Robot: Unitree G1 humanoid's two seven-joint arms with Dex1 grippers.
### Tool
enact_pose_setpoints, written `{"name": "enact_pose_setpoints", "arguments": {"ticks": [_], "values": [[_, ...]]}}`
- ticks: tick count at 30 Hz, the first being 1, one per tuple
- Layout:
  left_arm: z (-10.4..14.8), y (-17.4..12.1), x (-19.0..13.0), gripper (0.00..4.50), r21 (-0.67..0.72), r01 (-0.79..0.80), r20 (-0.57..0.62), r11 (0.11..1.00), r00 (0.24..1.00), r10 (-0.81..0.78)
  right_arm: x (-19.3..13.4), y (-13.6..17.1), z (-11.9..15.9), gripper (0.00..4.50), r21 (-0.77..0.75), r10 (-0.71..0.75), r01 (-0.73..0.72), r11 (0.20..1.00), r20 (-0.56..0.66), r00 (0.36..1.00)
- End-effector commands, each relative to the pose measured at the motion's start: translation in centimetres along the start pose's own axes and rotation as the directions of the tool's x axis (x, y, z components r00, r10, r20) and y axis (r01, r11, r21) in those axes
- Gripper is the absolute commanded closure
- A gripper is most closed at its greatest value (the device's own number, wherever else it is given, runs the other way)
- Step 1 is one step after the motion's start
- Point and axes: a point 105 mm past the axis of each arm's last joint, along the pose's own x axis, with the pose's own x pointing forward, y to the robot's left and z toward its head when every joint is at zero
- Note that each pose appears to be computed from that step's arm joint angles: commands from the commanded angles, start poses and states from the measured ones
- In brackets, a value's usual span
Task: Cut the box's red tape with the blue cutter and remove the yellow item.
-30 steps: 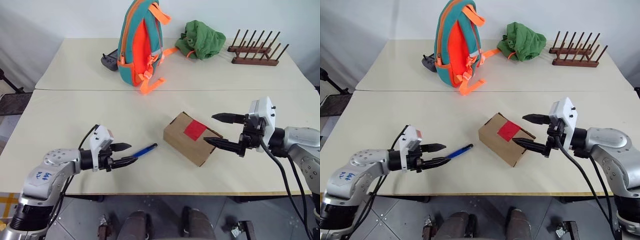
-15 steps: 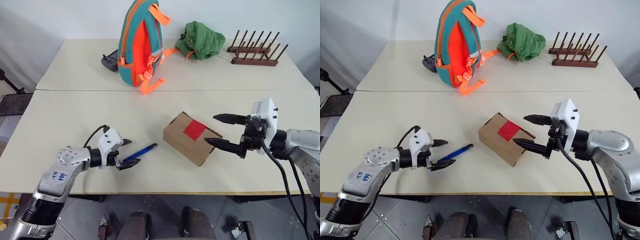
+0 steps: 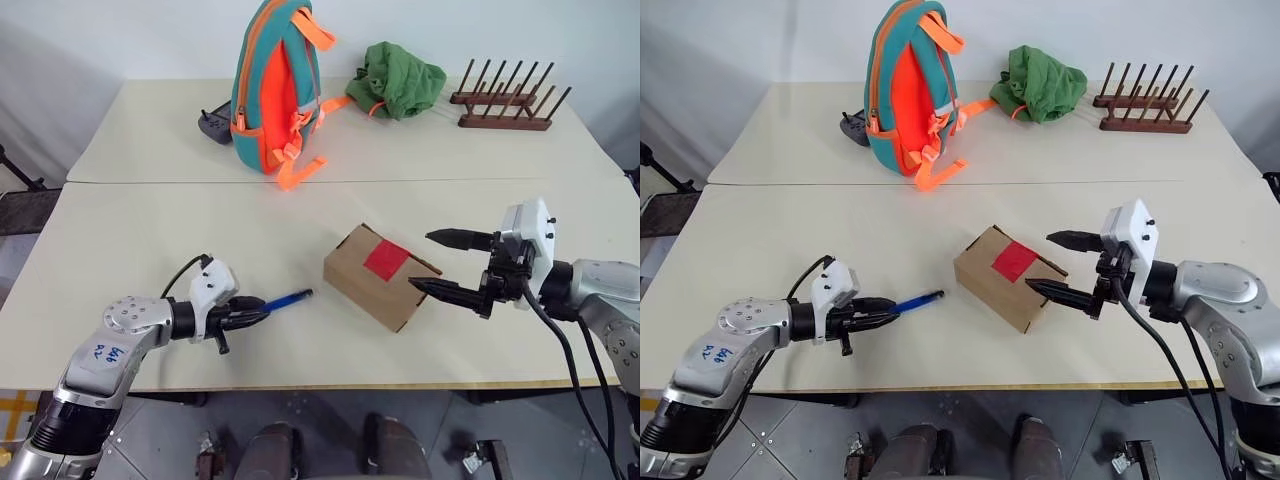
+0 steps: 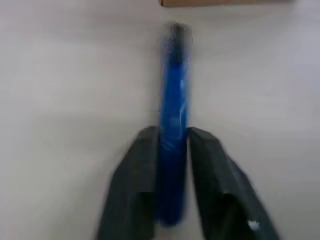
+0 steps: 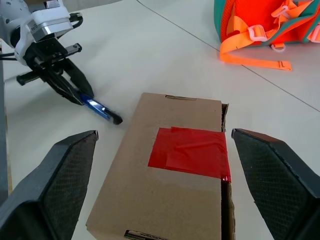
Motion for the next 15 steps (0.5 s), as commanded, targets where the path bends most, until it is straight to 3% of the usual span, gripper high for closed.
{"name": "enact_pose_setpoints", "arguments": {"ticks": [1,8,11,15], "values": [[-1.1,-1.0,-0.1,4.46,-0.209,0.056,-0.058,0.976,0.996,-0.069,-0.3,-0.2,1.3,0.00,-0.049,-0.013,0.015,0.999,0.035,0.999],[-1.3,-0.4,-0.8,4.46,-0.430,0.014,-0.093,0.903,0.994,-0.060,-0.1,-0.2,1.3,0.00,-0.048,-0.013,0.015,0.999,0.039,0.999],[-1.7,-0.6,-1.0,4.46,-0.559,0.017,-0.111,0.829,0.989,-0.095,-0.1,-0.2,1.3,0.00,-0.046,-0.015,0.017,0.999,0.039,0.999],[-2.2,0.4,-1.2,3.23,-0.635,-0.039,-0.123,0.772,0.991,-0.052,-0.1,-0.2,1.2,0.00,-0.043,-0.018,0.020,0.999,0.036,0.999]]}}
